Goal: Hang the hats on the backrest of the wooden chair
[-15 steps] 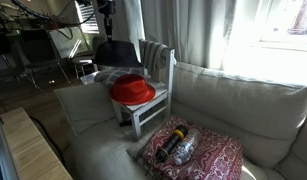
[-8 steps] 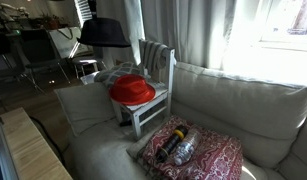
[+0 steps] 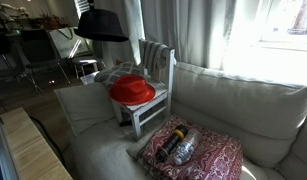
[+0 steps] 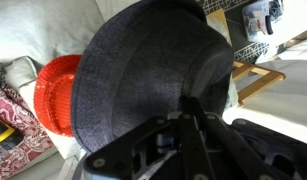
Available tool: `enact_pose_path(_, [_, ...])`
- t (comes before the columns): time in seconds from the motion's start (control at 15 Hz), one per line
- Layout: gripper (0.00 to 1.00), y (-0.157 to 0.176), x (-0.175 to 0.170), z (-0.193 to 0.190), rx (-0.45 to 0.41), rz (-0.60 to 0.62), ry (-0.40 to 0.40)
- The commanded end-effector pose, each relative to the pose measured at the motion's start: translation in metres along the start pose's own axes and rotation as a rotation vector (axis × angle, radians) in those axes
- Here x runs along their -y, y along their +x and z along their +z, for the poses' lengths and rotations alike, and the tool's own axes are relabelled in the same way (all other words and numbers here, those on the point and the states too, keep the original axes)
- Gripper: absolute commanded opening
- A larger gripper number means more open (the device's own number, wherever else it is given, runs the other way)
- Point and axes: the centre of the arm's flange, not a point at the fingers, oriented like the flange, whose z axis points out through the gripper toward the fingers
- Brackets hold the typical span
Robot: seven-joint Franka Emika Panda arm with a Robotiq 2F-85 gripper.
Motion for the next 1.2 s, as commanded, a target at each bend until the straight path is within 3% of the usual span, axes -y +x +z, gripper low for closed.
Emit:
enact_pose_path(0.0, [0.01, 0.003, 0.019, -0.016, -0.14, -0.062, 0.052])
enact_pose_path(0.27, [0.01, 0.017, 0.042, -0.022, -0.341, -0.165, 0.102])
enact_pose_path(0.6, [0.01, 0.047, 0.043, 0.015, -0.484, -0.214, 0.122])
enact_pose_path(0.87, [0.01, 0.074, 0.03, 0.053, -0.549, -0.225, 0.065])
enact_pose_path(1.13, [0.01, 0.094, 0.009, 0.082, -0.558, -0.186, -0.007])
